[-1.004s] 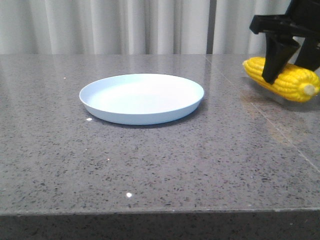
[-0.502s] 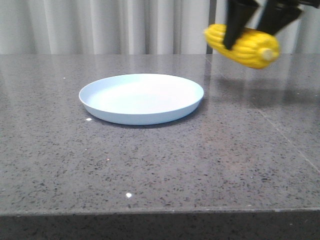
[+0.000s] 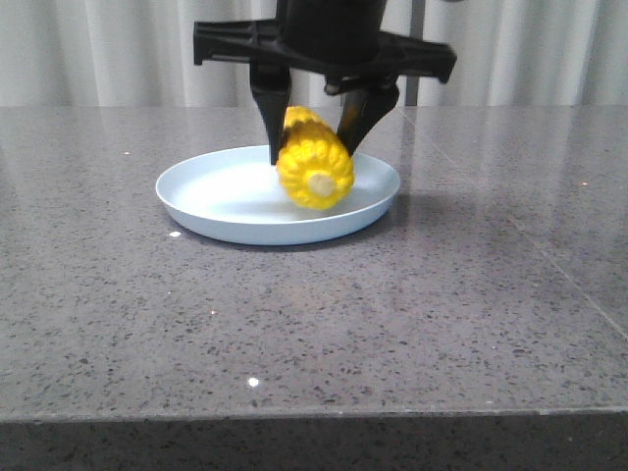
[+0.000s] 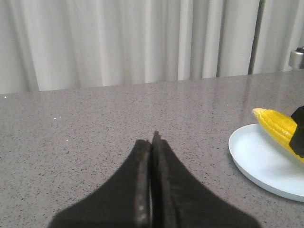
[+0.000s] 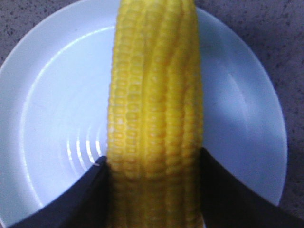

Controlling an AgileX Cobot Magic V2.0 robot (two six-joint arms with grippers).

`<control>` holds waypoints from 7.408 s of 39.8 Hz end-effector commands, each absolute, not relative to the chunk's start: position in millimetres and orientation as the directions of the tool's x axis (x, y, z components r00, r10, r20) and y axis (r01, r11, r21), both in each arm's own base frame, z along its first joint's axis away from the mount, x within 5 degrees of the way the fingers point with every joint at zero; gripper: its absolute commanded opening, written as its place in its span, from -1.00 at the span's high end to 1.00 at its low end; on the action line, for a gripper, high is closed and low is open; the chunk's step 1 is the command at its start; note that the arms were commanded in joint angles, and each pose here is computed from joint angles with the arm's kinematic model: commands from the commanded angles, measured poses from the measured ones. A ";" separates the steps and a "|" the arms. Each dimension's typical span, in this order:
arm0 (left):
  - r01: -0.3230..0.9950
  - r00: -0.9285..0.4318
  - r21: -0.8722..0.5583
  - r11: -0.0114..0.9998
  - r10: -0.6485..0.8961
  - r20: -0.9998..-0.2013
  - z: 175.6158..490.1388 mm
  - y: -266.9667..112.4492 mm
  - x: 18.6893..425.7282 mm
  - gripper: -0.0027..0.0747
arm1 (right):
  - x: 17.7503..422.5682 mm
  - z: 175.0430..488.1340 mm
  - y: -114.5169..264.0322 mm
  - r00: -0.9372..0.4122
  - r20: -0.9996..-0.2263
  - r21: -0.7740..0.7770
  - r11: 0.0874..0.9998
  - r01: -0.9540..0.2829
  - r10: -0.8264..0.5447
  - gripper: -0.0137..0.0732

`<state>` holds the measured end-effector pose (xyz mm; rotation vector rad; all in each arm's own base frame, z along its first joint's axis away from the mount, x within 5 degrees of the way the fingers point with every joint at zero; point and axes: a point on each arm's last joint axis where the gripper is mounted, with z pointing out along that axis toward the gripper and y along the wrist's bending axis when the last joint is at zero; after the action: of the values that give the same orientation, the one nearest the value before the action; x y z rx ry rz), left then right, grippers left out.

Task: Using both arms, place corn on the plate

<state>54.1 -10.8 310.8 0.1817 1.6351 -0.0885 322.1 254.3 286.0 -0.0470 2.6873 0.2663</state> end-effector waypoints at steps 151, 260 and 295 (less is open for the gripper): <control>0.159 0.027 0.038 0.987 0.034 -0.999 325.7 -10.1 53.5 0.98 | 55.1 296.5 6.2 -0.090 -0.993 0.090 0.990 -0.108 0.081 0.84; -0.018 0.042 0.001 1.000 0.002 -0.999 206.2 0.9 54.8 0.98 | 55.5 187.4 -0.2 -0.130 -0.986 0.100 0.995 0.015 0.101 0.84; -0.018 0.042 0.001 1.000 0.002 -0.999 206.2 0.9 54.8 0.98 | 54.4 186.5 -0.2 -0.135 -0.986 0.100 0.995 0.016 0.101 0.84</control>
<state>56.1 0.7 198.4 -0.0031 1.6308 0.0199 54.3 0.0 177.2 0.0960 1.8029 0.0786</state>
